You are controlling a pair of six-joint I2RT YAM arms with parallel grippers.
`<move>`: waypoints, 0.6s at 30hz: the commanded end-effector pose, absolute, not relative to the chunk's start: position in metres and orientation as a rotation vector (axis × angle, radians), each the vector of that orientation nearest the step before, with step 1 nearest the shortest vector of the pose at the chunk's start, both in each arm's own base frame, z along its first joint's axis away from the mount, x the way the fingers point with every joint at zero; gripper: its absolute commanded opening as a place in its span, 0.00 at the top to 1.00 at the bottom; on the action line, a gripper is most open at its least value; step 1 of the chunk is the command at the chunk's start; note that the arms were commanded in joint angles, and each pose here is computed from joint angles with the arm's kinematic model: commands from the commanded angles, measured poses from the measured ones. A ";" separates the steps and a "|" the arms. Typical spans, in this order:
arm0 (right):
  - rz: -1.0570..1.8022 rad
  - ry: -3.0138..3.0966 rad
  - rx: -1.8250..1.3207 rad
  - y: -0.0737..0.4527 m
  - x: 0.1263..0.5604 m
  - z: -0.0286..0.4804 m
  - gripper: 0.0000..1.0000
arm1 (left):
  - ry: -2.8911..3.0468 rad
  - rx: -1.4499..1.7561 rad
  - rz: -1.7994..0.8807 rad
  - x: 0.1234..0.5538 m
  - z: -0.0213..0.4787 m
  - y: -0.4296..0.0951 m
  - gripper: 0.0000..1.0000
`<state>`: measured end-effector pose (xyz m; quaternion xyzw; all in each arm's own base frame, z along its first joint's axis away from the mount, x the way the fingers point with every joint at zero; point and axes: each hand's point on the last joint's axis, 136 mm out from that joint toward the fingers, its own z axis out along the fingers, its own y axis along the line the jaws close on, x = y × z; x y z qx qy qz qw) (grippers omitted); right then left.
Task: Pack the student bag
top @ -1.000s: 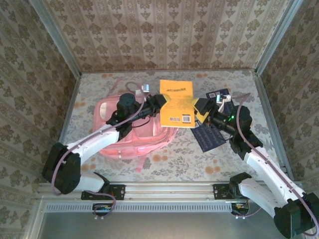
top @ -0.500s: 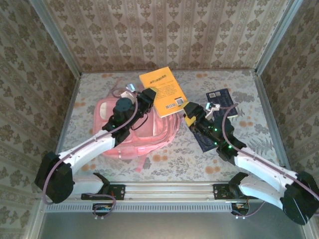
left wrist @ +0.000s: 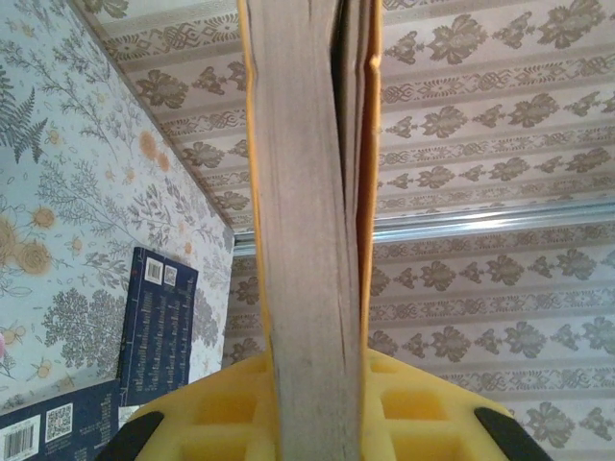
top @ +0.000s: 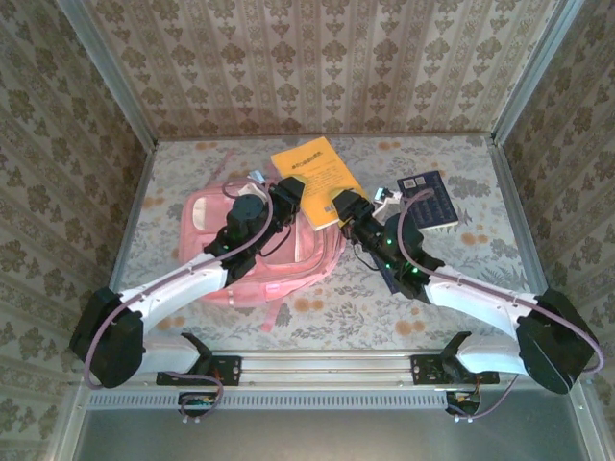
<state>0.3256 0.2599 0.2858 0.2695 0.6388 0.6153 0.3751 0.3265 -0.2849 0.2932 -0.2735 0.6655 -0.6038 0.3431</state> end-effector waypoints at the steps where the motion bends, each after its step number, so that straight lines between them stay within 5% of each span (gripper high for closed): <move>1: 1.632 1.494 0.681 0.260 0.332 0.326 0.60 | 1.617 -0.701 -1.649 0.321 0.322 -0.282 1.00; 4: 1.575 1.502 0.694 0.254 0.334 0.322 0.79 | 1.630 -0.681 -1.620 0.319 0.321 -0.279 0.99; 7: 1.461 1.554 0.713 0.242 0.332 0.312 0.99 | 1.662 -0.671 -1.544 0.318 0.316 -0.269 0.75; 13: 1.177 1.776 0.603 0.217 0.324 0.287 1.00 | 1.808 -0.565 -1.317 0.313 0.297 -0.245 0.33; 18: 0.960 1.890 0.540 0.179 0.310 0.265 1.00 | 1.997 -0.528 -1.028 0.309 0.258 -0.203 0.29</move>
